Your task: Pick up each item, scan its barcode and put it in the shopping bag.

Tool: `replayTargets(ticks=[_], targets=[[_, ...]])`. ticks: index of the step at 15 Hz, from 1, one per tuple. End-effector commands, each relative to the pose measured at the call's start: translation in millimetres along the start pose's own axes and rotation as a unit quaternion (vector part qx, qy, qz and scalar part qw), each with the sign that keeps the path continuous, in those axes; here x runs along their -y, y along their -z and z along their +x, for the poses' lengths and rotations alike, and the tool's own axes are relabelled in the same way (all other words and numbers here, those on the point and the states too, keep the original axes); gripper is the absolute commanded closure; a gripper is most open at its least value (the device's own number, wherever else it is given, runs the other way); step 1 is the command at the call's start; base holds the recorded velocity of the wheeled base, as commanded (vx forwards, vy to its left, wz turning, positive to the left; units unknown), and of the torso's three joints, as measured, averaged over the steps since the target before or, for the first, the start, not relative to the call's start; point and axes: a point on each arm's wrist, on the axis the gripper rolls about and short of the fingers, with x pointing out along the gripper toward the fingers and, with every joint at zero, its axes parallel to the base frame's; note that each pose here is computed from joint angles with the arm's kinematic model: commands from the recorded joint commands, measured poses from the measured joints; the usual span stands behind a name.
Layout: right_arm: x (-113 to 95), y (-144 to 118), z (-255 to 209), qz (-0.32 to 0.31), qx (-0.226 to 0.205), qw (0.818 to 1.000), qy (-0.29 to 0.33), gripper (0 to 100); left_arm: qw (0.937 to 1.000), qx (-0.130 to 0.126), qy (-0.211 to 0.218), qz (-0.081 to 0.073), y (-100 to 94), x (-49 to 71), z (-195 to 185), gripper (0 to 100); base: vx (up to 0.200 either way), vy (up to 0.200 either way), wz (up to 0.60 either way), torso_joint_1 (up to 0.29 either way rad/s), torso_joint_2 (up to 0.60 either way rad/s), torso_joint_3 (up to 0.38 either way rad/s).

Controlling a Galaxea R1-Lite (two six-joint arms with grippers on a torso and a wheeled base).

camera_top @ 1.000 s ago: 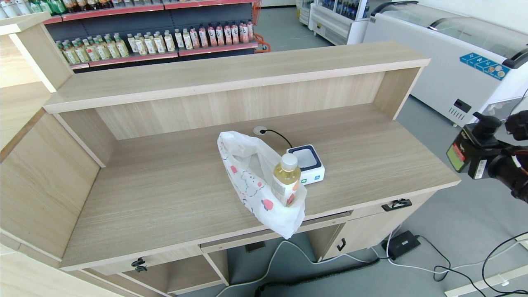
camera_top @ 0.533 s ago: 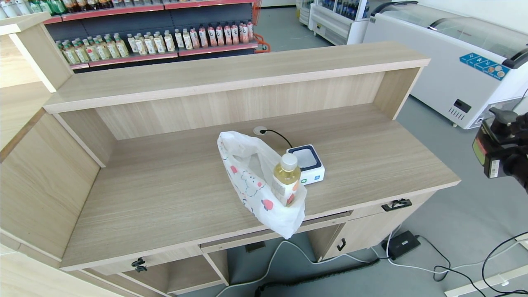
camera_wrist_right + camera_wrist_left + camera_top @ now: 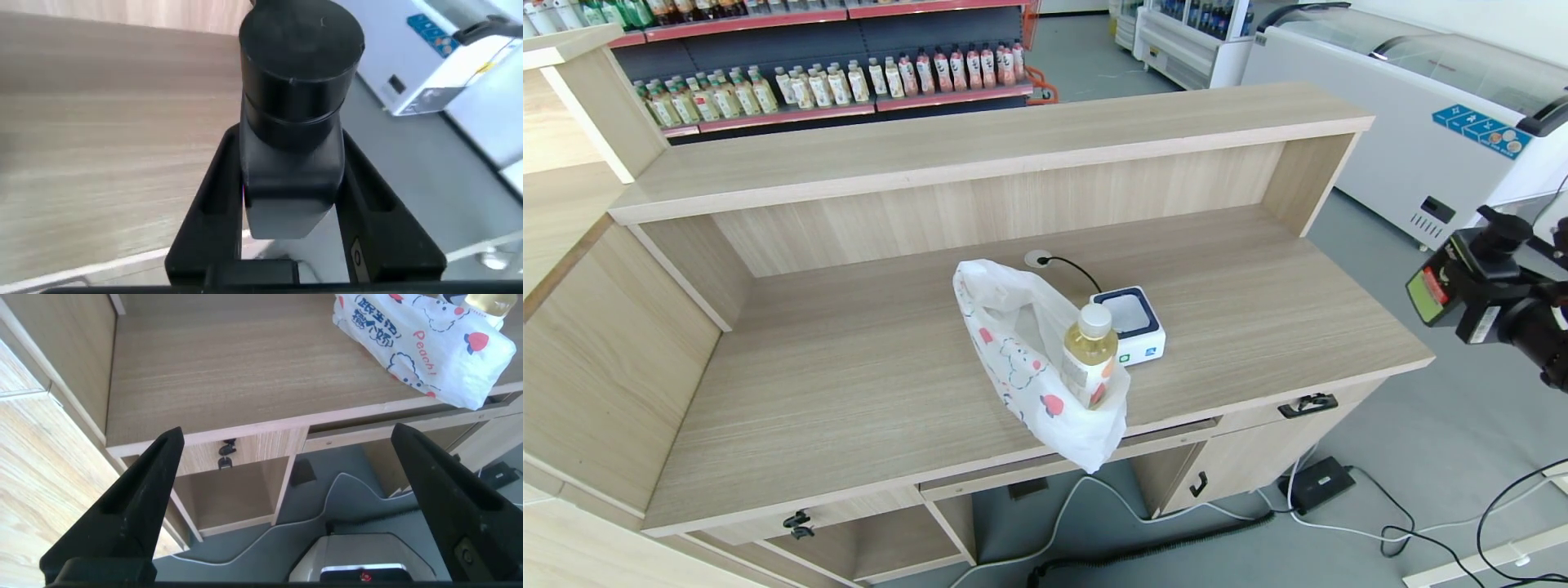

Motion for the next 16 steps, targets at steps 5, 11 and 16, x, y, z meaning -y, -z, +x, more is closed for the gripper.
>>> replayTargets(ticks=[5, 11, 16], targets=[[-18, -26, 36, 0.133, 0.058, 0.988, -0.06, 100, 1.0, 0.0, 0.0, 0.0, 0.0, 0.0, 0, 0, 0.0, 0.0, 0.0, 0.0, 0.0, 0.0], [-48, -41, 47, 0.256, 0.002, 0.954, -0.158, 100, 1.0, 0.0, 0.0, 0.0, 0.0, 0.0, 0, 0, 0.0, 0.0, 0.0, 0.0, 0.0, 0.0], [-52, -32, 46, 0.257, -0.02, 0.95, -0.176, 100, 1.0, -0.002, 0.002, 0.0, 0.2, 0.1, 0, 0, 0.0, 0.0, 0.0, 0.0, 0.0, 0.0]])
